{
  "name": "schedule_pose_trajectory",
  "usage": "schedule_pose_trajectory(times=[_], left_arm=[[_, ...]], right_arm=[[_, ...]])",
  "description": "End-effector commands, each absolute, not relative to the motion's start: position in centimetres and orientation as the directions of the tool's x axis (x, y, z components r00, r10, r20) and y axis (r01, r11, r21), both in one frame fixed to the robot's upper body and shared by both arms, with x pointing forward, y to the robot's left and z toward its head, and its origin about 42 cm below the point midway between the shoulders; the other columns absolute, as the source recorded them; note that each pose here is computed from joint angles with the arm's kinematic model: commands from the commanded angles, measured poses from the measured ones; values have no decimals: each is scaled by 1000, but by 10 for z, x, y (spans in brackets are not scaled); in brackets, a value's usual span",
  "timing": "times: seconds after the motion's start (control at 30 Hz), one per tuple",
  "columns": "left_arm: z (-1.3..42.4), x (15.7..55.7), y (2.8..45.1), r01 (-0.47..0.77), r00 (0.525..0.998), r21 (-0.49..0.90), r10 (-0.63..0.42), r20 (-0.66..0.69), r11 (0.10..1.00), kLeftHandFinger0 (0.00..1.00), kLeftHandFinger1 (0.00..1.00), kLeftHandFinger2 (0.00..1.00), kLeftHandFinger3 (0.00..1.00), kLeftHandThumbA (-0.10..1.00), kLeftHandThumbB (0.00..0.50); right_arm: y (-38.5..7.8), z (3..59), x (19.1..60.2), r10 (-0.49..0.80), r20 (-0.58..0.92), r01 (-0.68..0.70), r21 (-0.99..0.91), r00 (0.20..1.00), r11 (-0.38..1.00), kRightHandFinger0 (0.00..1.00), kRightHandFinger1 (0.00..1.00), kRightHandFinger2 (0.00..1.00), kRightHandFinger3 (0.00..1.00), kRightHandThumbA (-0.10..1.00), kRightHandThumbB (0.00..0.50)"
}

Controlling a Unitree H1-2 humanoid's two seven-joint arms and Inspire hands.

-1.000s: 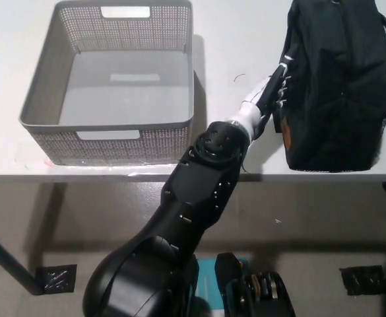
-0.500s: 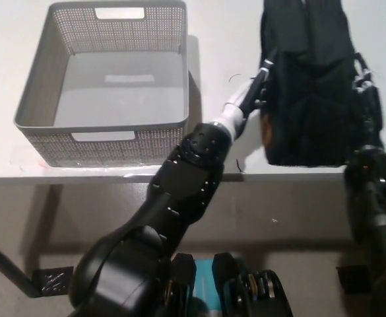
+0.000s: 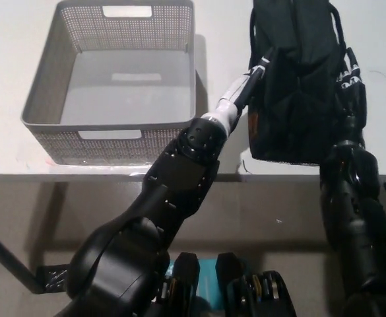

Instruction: Use both hands to pick up a lunch bag on the right hand side and place it into a container on the left hand side

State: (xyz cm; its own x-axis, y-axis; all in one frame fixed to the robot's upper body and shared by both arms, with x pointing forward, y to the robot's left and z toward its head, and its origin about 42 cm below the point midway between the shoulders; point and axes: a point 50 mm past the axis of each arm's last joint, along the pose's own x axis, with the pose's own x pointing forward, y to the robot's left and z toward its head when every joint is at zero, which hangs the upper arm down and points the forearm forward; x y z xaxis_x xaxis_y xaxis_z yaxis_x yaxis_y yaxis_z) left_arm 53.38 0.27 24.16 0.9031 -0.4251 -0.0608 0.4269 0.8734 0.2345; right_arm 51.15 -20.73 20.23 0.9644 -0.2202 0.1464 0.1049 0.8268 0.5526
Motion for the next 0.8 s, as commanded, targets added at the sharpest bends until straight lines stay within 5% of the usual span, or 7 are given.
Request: schedule_pose_trajectory(times=[0.0,0.23,0.37,0.5,0.77], left_arm=[[270,515,-60,582,801,282,-597,-40,762,1000,1000,1000,1000,1000,391],[278,516,-64,607,783,276,-619,-51,745,1000,1000,1000,1000,1000,336],[269,507,-71,649,746,272,-664,-46,710,1000,1000,1000,1000,1000,318],[250,494,-71,671,731,251,-680,-66,698,1000,1000,1000,1000,1000,306],[233,487,-53,637,768,210,-631,-104,741,1000,1000,1000,1000,1000,294]], right_arm=[[-175,244,515,-146,216,13,519,965,855,1000,1000,1000,1000,1000,130],[-181,230,498,-113,199,5,474,974,881,1000,1000,1000,1000,1000,137],[-178,227,482,-111,202,1,475,973,880,1000,1000,1000,1000,1000,52],[-171,212,459,-123,177,26,471,976,882,1000,1000,1000,1000,1000,51],[-156,201,451,-76,104,19,462,992,887,1000,1000,1000,1000,1000,41]])
